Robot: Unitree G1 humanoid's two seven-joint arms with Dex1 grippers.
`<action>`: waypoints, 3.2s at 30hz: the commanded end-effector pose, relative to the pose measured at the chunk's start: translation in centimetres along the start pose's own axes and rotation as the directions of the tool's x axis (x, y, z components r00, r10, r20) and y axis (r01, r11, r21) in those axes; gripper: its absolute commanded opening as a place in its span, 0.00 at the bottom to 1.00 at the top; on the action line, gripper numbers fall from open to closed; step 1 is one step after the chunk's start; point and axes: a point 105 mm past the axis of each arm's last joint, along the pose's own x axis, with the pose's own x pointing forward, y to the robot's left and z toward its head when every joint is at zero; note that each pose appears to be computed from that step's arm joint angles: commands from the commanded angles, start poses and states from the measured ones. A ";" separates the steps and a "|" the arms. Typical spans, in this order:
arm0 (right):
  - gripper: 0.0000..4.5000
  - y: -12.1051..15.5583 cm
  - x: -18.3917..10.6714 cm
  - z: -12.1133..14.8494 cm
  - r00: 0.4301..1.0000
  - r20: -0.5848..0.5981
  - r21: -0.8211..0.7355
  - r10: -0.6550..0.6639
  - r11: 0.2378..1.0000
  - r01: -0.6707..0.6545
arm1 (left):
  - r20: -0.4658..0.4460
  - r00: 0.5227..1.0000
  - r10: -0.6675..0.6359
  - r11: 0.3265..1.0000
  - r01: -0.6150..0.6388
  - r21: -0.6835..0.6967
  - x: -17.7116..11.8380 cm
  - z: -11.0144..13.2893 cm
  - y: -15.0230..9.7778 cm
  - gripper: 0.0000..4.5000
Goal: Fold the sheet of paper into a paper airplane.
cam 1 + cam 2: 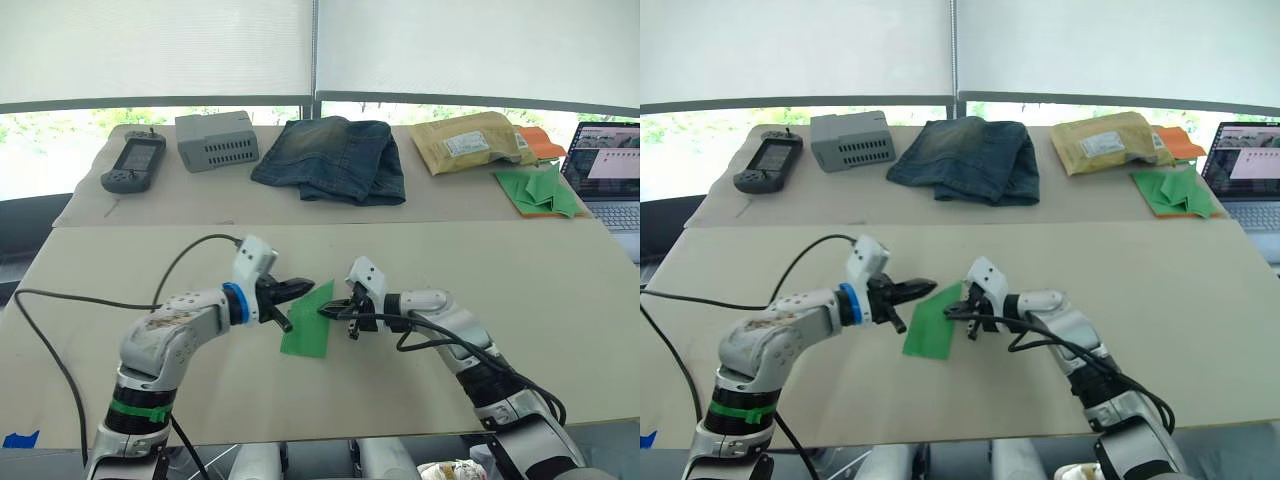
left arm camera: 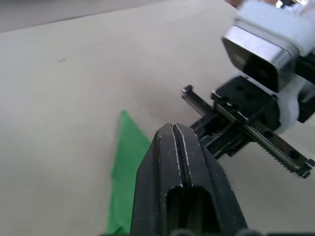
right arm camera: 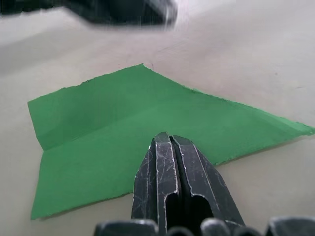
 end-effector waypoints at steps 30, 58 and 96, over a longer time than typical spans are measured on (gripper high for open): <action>0.00 -4.9 -0.7 -0.9 0.984 -0.043 -0.195 -0.170 0.968 0.159 | -0.200 0.979 0.044 0.999 -0.040 0.026 1.0 -6.1 0.4 0.00; 0.00 -3.7 0.9 1.5 0.995 -0.053 -0.342 0.086 0.934 -0.099 | -0.151 0.977 0.151 0.988 -0.154 -0.008 0.0 -6.3 1.8 0.00; 0.00 1.2 -0.9 -2.0 0.965 -0.038 -0.307 0.258 0.916 -0.257 | -0.174 0.979 0.108 0.994 -0.102 0.040 0.9 -5.8 1.9 0.00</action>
